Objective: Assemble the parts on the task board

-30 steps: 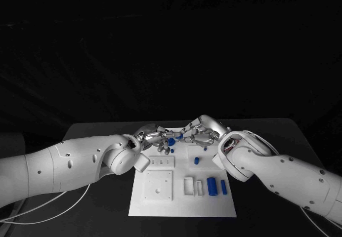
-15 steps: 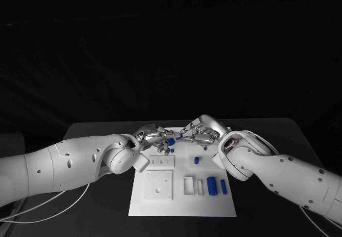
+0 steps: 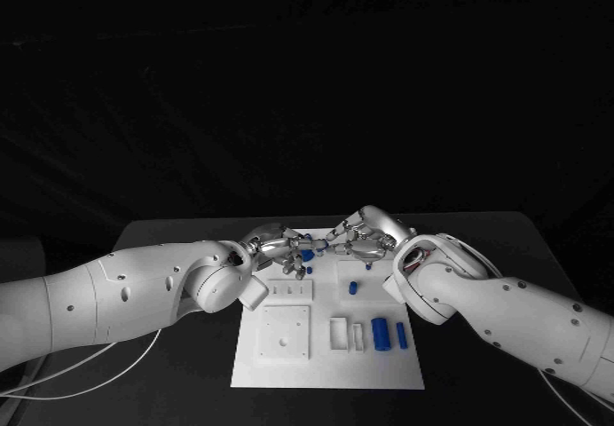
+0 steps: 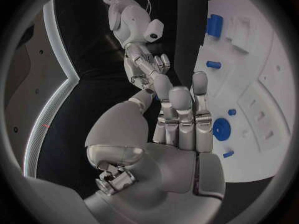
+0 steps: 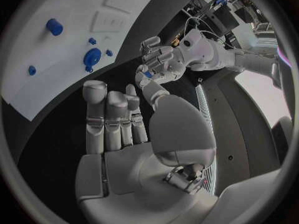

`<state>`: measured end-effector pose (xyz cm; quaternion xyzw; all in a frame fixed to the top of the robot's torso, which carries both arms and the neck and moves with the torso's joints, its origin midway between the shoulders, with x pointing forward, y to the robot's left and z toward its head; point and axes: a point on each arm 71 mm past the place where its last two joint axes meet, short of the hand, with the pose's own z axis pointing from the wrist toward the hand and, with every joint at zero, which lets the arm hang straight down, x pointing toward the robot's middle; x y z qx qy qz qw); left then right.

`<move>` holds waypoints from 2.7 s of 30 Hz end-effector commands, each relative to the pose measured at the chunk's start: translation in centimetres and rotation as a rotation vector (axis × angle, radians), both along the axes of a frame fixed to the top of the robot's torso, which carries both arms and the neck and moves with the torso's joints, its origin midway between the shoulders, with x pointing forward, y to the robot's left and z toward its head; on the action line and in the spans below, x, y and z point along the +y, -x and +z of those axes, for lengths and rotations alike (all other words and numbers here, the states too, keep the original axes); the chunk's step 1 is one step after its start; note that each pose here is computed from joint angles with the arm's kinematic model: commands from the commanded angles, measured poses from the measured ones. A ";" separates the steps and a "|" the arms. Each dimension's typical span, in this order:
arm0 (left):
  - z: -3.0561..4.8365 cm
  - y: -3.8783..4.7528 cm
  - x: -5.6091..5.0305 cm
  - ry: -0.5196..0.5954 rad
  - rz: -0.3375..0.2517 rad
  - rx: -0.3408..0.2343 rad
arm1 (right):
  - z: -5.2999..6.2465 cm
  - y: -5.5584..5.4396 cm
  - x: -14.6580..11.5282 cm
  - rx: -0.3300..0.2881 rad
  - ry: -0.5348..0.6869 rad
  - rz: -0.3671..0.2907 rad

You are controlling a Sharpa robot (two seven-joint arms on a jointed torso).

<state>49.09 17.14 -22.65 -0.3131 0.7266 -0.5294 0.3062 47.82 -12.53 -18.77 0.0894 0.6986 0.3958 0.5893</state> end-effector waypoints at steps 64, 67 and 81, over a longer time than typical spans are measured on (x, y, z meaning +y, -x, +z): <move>-1.15 -2.60 0.5 -0.907 0.052 -0.012 | 1.5 -5.8 -14.2 -0.021 -0.205 -0.341; -1.47 -2.60 0.4 -0.916 0.039 0.002 | 1.6 -5.8 -14.1 -0.021 -0.206 -0.339; -2.26 -2.86 0.2 -0.951 -0.017 0.069 | 1.6 -5.8 -13.6 -0.031 -0.216 -0.330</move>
